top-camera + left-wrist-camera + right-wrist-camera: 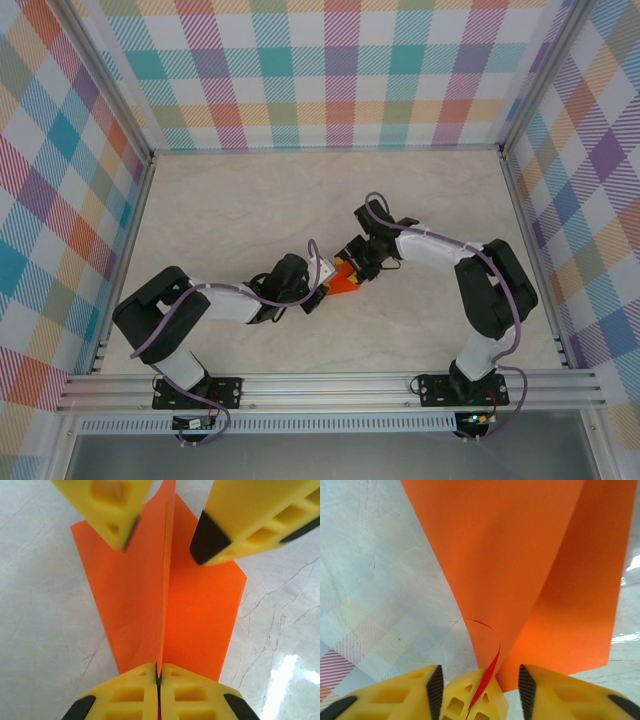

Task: Fold a paper plane with a square sheet of paper (pick it up from the middle)
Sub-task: Fourth fold the wing at the center of the table.

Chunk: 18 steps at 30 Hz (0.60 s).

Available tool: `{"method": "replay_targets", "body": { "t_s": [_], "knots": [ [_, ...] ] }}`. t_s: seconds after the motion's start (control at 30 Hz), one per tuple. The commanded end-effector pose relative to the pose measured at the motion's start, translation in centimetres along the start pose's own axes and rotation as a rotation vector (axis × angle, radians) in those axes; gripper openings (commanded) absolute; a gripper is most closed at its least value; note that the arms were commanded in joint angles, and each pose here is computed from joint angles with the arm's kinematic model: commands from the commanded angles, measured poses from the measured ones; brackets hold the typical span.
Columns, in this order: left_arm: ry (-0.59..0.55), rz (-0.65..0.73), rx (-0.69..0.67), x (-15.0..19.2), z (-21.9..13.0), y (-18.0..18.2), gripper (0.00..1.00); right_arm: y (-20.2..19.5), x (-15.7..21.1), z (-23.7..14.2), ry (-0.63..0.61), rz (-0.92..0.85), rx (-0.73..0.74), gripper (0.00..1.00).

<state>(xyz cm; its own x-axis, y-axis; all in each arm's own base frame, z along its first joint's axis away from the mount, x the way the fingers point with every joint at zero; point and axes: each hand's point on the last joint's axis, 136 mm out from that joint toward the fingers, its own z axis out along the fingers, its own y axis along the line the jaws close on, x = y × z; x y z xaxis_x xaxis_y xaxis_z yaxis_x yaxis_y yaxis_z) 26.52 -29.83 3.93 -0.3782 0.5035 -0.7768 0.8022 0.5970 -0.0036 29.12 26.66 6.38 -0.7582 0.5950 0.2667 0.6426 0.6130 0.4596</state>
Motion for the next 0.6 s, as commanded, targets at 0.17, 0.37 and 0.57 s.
{"method": "replay_targets", "body": {
  "t_s": [0.17, 0.37, 0.57],
  "knots": [
    [0.001, -0.099, 0.054, 0.2, 0.1, -1.2, 0.07, 0.6, 0.8, -2.2, 0.018, -0.152, -0.058, 0.57],
    [0.024, -0.191, 0.052, 0.6, 0.3, -1.2, 0.07, 0.2, 1.1, -2.5, 0.004, -0.248, -0.123, 0.57],
    [0.045, -0.304, 0.046, 0.6, 0.3, -1.2, 0.07, -0.4, 1.3, -1.8, 0.015, -0.328, -0.162, 0.48]
  ]
}}
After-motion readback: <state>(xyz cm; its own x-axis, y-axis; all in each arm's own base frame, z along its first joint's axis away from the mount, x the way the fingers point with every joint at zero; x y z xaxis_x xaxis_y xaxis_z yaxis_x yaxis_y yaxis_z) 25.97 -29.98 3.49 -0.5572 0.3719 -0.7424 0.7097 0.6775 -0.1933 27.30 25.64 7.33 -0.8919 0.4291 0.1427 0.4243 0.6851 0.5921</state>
